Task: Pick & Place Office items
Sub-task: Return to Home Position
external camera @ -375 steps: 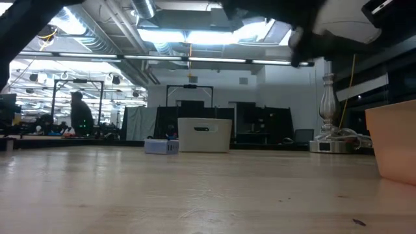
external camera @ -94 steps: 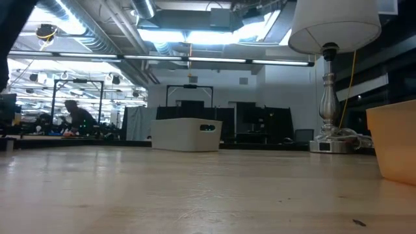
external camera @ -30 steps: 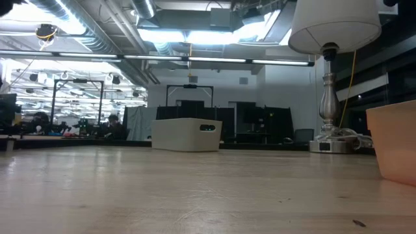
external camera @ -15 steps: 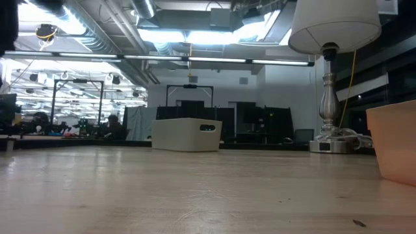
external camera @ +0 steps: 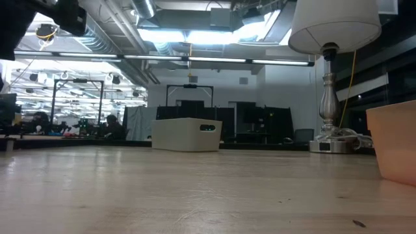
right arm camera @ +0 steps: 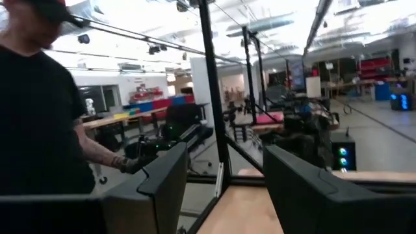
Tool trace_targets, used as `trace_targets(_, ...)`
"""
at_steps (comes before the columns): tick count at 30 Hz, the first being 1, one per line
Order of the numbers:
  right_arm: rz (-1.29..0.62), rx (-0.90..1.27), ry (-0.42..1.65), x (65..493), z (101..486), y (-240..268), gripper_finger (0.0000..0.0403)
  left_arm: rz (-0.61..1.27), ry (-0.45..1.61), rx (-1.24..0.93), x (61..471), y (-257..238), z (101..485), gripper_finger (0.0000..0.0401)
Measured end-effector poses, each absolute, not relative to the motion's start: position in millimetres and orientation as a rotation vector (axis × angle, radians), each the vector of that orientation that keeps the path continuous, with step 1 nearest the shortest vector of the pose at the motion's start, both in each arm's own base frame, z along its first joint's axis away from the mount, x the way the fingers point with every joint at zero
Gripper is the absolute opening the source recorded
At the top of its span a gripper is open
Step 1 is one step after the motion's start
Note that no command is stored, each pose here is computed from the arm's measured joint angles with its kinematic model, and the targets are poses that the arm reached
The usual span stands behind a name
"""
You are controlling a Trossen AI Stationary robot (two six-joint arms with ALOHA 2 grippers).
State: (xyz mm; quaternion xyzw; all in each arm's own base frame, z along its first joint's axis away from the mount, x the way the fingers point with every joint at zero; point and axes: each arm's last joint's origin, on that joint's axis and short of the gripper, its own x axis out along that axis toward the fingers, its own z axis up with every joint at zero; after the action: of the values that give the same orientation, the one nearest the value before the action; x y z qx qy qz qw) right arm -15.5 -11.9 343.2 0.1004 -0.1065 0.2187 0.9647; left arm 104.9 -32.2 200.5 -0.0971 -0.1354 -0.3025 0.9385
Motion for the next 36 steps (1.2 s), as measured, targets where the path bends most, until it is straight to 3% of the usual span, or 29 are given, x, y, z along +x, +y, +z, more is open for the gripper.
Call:
trace_targets(14, 0.389, 0.190, -0.175, -77, 369, -49, 0.0200, -0.546, -0.335, -0.133, 95, -23, 203, 0.0363)
trace_targets(20, 0.392, 0.216, -0.184, -103, 376, -64, 0.0200, -0.610, -0.370, -0.131, 89, -23, 206, 0.0363)
trace_targets(31, 0.458, 0.155, -0.102, -19, 335, -13, 0.0201, -0.646, -0.376, -0.128, 87, -24, 207, 0.0363)
trace_targets(36, 0.532, 0.170, -0.195, 1, 328, 1, 0.0201, -0.653, -0.382, -0.125, 86, -24, 208, 0.0363)
